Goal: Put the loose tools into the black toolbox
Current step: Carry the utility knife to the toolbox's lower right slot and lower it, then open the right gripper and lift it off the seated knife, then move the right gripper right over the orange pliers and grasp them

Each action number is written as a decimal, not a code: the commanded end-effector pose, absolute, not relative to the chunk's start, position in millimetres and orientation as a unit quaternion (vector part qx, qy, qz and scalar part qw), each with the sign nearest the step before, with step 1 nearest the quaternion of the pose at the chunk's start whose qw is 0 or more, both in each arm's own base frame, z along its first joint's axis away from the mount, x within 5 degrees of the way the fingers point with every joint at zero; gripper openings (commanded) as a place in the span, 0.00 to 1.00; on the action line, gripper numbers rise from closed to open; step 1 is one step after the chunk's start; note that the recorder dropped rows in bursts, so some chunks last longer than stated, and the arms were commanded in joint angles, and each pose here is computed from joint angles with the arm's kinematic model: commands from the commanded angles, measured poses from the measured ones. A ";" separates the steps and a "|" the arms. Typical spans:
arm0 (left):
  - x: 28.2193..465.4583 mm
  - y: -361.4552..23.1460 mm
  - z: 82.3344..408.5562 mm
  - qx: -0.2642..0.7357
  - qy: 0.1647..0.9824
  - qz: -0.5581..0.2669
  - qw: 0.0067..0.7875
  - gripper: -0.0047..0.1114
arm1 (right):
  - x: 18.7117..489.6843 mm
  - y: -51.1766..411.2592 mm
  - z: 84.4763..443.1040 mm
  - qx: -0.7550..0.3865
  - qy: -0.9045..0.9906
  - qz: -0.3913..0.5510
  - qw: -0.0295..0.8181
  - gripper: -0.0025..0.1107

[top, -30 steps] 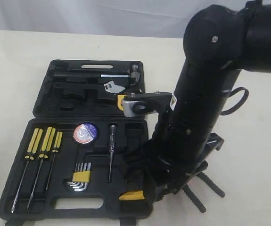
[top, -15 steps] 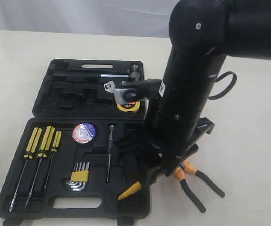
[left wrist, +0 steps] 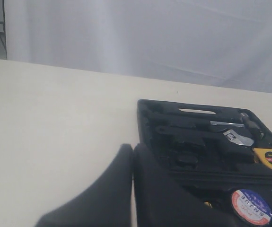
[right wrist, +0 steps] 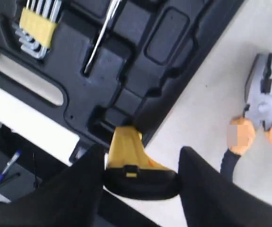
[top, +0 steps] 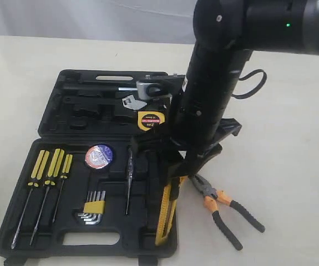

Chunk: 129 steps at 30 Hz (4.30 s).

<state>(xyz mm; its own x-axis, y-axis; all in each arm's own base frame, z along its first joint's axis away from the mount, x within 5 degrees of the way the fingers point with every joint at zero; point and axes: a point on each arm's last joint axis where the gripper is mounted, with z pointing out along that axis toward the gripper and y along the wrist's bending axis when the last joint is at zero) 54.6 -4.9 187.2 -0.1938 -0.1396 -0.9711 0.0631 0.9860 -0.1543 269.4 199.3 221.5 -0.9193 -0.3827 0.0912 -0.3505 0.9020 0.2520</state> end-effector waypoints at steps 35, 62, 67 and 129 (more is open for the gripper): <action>54.7 -5.3 188.7 -0.023 0.769 -0.082 0.634 0.04 | 353.8 216.0 175.7 0.166 -0.985 -0.045 -0.004 0.64; 54.7 -5.1 188.7 -0.021 0.769 -0.080 0.634 0.04 | 268.8 165.1 262.3 0.234 -0.971 -0.048 -0.022 0.52; 54.7 -5.1 188.7 -0.021 0.769 -0.080 0.634 0.04 | 235.7 142.8 232.1 0.223 -0.974 -0.014 0.040 0.52; 54.7 -5.1 188.7 -0.021 0.769 -0.080 0.634 0.04 | 283.4 144.4 121.2 0.283 -0.958 -0.046 0.009 0.52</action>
<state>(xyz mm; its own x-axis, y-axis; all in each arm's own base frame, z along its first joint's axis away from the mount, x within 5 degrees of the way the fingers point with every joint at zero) 54.6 -4.9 187.2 -0.1938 -0.1396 -0.9711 0.0631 0.9860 -0.1543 281.9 145.3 122.3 -0.8393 -0.5436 -0.0005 -0.5415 0.8360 0.0895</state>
